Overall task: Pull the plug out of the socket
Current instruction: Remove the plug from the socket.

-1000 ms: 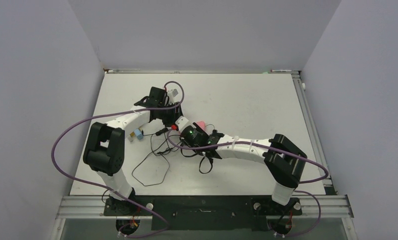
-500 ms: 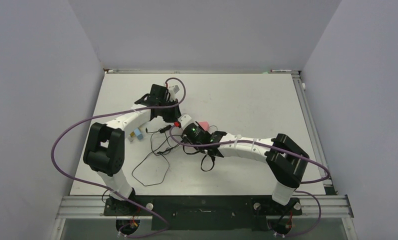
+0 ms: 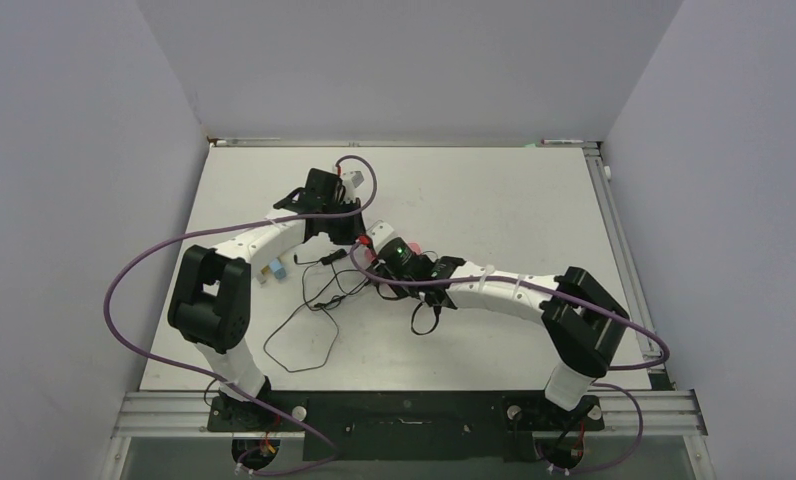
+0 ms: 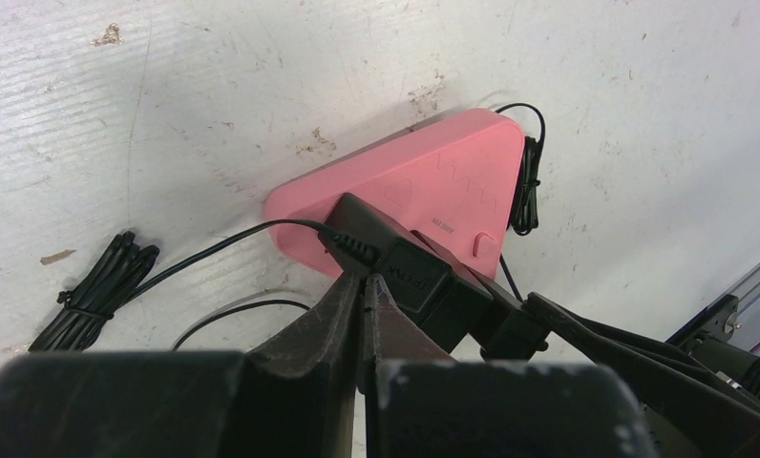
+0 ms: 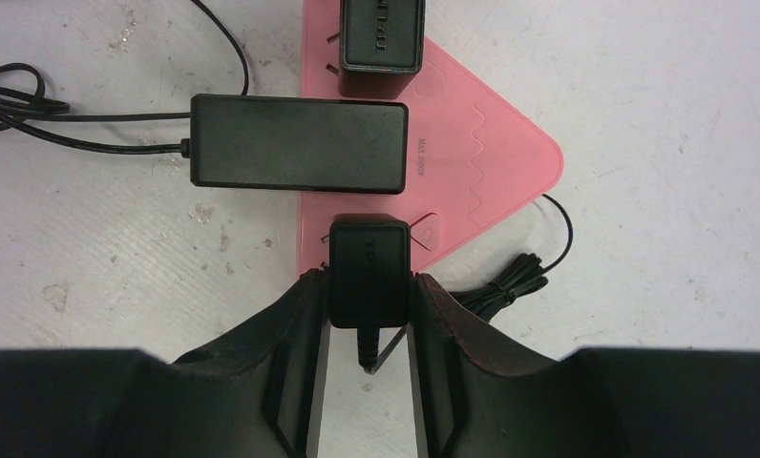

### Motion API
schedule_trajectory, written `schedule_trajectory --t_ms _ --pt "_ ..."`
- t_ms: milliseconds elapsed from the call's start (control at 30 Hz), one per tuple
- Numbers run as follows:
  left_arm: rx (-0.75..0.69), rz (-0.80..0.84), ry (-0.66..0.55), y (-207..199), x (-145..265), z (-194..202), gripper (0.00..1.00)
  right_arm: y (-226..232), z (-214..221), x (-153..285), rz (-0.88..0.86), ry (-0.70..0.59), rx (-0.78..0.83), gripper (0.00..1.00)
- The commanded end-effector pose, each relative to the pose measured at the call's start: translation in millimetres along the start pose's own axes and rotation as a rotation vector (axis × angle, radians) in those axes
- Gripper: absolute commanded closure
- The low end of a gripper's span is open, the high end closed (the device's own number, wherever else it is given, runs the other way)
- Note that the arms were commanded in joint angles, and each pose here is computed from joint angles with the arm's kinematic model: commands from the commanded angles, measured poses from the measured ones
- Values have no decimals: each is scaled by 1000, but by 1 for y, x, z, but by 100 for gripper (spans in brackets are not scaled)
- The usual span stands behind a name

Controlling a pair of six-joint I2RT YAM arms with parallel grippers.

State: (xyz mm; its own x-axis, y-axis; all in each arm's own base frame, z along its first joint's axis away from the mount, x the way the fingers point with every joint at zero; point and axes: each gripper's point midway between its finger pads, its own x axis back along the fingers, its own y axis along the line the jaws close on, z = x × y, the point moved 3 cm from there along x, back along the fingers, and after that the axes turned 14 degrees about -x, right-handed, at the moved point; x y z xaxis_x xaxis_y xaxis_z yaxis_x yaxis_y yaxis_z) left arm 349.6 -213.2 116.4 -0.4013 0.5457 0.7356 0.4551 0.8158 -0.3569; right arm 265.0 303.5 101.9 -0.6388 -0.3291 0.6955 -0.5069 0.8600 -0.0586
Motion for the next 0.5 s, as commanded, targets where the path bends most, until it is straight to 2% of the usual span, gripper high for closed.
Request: schedule_trajectory --t_ms 0,200,467 --pt "-33 -11 65 -4 -7 16 100 7 -11 5 -105 -37 -76 95" --pt "-34 -7 68 -5 -8 17 100 -1 -10 3 -146 -25 -134 95" --pt "-25 7 67 -7 -9 17 100 -7 -9 6 -29 -53 -94 95"
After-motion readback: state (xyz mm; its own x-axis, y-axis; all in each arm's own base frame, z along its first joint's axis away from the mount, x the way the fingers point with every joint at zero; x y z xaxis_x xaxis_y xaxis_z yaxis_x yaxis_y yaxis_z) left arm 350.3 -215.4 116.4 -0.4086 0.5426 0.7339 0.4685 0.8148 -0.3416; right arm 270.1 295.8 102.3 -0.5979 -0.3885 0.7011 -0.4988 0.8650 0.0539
